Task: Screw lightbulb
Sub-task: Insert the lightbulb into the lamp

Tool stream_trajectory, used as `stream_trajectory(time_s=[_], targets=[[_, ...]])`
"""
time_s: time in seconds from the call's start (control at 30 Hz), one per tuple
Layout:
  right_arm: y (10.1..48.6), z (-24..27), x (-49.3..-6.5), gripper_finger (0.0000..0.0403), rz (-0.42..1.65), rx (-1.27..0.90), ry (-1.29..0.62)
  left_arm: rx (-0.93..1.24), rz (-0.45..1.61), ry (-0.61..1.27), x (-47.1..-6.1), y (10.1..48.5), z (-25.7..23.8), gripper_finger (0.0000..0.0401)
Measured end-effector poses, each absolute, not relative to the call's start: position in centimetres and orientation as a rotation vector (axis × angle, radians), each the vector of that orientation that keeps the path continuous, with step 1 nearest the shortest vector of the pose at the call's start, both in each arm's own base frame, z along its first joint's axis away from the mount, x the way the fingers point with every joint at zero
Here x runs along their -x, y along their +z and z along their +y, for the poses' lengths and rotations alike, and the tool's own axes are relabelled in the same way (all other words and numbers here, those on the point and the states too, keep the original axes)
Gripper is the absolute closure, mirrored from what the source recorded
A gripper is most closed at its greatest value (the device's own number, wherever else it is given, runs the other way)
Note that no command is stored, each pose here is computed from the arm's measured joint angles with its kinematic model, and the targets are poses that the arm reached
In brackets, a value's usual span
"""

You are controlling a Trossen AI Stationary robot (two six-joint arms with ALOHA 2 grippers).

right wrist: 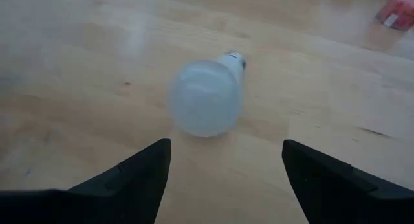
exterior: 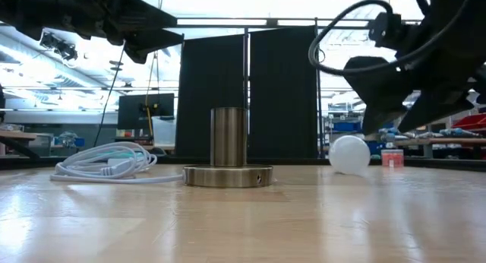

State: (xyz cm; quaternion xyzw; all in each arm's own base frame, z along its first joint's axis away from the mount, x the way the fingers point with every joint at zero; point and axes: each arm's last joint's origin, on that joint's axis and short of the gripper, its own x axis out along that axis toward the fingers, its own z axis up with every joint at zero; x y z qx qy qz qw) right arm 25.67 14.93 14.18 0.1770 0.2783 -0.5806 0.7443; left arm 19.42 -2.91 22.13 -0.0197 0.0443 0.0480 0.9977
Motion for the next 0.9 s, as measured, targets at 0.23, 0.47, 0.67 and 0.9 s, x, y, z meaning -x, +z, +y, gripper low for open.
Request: stream_trajectory(time_s=[0.23, 0.47, 0.67, 0.9], targets=[[14.2, 15.0, -25.7, 0.0091, 0.604, -0.394, -1.265, 0.046, 0.07, 0.096, -19.4, 22.3, -2.9, 0.0156], [13.6, 14.7, -25.7, 0.005, 0.531, -0.361, -1.228, 0.066, 0.072, 0.097, -19.4, 22.3, -2.9, 0.0156], [13.4, 14.3, -25.7, 0.0007, 0.436, -0.383, -1.233, 0.065, 0.076, 0.097, -19.4, 22.2, -2.9, 0.0156], [13.4, 12.9, -26.3, 0.0011, 0.404, -0.29, -1.232, 0.064, 0.08, 0.097, -19.4, 22.2, -2.9, 0.0156]])
